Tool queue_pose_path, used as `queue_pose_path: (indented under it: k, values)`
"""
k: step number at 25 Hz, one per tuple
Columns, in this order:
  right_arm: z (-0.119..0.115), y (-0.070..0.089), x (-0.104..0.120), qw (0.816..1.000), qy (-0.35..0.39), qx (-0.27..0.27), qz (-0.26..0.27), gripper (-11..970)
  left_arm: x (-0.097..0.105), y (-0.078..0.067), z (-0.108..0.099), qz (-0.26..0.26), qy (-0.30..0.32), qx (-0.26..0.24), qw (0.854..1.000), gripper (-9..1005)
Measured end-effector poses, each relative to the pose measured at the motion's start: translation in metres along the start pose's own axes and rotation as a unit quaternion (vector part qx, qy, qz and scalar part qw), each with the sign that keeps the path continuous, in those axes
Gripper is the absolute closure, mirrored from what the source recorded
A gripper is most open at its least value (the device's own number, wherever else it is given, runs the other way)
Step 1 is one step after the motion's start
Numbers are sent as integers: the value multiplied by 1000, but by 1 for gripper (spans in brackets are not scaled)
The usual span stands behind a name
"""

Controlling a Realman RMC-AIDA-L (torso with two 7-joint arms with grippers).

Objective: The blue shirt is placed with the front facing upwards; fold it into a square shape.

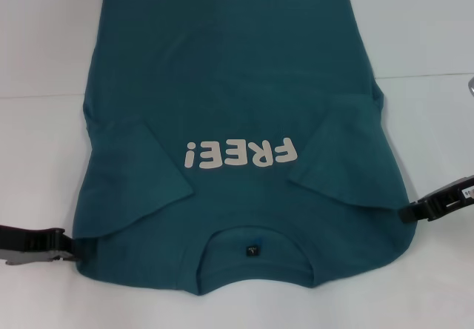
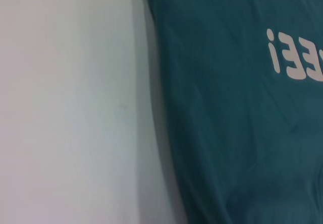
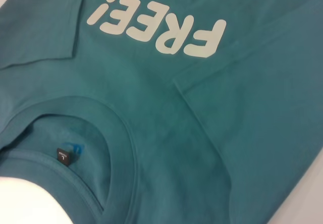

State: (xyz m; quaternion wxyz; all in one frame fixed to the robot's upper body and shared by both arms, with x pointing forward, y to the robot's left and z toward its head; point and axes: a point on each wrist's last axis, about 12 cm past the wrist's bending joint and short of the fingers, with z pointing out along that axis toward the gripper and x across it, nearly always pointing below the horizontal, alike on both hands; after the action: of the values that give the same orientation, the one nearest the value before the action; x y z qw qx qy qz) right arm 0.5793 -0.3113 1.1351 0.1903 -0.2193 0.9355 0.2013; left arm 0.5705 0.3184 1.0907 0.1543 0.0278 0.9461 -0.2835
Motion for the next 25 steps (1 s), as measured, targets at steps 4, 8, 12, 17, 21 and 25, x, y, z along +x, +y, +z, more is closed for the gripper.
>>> queue_pose_path:
  k: [4, 8, 12, 17, 21, 25]
  values:
    - [0, 0, 1, 1000, 0, 0, 0, 922, -2, -1, -3, 3, -9, 3, 1000, 948]
    - [2, 0, -1, 1000, 3, 1, -4, 920, -7, -2, -7, 5, -17, -2, 1000, 947]
    - [2, 1, -3, 1000, 1, 2, -7, 920, -14, -2, -15, 8, -32, -13, 999, 946]
    - [2, 1, -5, 1000, -1, 5, -8, 920, -22, -2, -26, 10, -57, -20, 998, 947]
    - [3, 0, -5, 1000, 1, 5, -6, 920, -24, -3, -27, 3, -61, -19, 998, 946]
    - [2, 0, -5, 1000, 1, 5, -6, 921, -25, -1, -27, -7, -51, -21, 998, 941]
